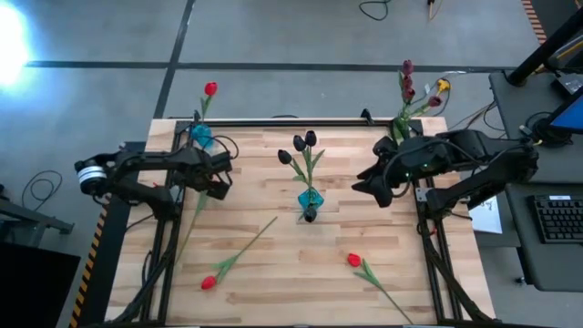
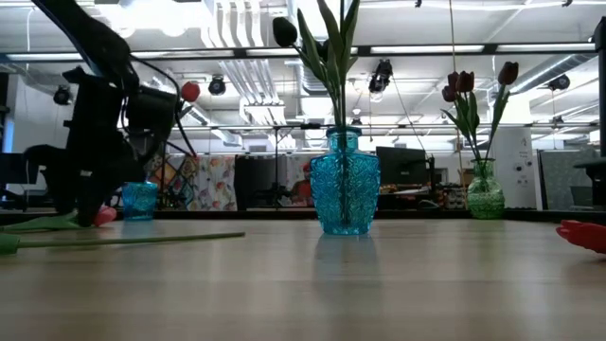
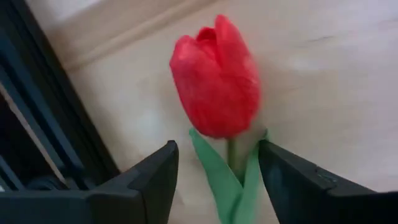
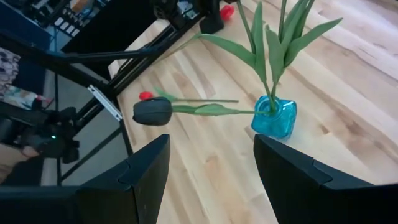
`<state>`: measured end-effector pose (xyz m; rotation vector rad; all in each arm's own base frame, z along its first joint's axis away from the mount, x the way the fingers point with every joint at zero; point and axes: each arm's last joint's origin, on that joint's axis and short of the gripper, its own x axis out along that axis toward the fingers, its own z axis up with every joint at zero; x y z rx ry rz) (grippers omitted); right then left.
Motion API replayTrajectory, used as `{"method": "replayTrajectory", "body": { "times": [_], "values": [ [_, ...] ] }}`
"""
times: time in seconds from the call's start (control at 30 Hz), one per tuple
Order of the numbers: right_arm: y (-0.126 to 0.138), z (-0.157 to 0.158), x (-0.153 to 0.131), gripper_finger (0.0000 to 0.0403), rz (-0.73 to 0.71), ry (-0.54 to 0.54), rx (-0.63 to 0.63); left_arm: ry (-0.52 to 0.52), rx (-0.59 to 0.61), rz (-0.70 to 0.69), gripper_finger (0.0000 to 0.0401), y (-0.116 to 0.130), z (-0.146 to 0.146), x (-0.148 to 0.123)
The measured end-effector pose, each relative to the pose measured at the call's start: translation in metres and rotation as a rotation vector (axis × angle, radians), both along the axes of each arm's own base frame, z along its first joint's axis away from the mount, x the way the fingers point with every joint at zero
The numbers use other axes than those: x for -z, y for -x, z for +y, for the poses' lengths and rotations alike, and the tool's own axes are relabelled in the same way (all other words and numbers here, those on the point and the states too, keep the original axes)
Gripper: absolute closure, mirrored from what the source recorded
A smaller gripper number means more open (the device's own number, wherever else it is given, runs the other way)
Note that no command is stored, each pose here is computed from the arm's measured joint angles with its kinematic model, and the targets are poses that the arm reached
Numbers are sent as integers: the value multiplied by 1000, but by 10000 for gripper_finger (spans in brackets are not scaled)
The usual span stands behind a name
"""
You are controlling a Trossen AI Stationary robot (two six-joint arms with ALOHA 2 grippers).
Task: Sort flowers into vase by color
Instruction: Put the red flower into the left blue vase
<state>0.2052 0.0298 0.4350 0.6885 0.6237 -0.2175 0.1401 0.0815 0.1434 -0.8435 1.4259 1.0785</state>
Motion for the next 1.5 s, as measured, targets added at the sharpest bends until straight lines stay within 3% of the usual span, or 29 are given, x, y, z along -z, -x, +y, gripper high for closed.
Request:
{"method": "replayTrajectory", "body": {
  "times": [0.17, 0.33, 0.47, 0.6, 0.7, 0.8, 0.97, 1.07, 1.3, 1.5],
  "values": [
    [4, 1, -2, 179, -12, -6, -3, -11, 13, 11, 251, -2, 2, 13],
    [6, 0, -3, 179, -16, -7, -5, -10, 69, 10, 335, -5, 3, 12],
    [7, 0, -4, 179, -20, -7, -5, -47, 116, -67, 393, -13, 6, -5],
    [8, 0, -4, 179, -22, -7, -5, -133, 128, -202, 389, -20, 9, -40],
    [9, 0, -4, 179, -23, -7, -5, -277, 148, -317, 397, -24, 12, -78],
    [9, 0, -5, 179, -23, -6, -6, -495, 140, -374, 399, -20, 14, -120],
    [10, 0, -5, 179, -24, -2, -1, -969, -1, -320, 400, -2, 17, -182],
    [10, -1, -5, 179, -25, 4, 7, -1178, -79, -310, 400, 6, 17, -210],
    [10, -1, -5, 179, -25, -8, 17, -1474, -170, -356, 400, 14, 17, -255],
    [10, 4, -5, 179, -25, -26, 6, -1591, -224, -249, 400, 20, 33, -264]
  ]
}}
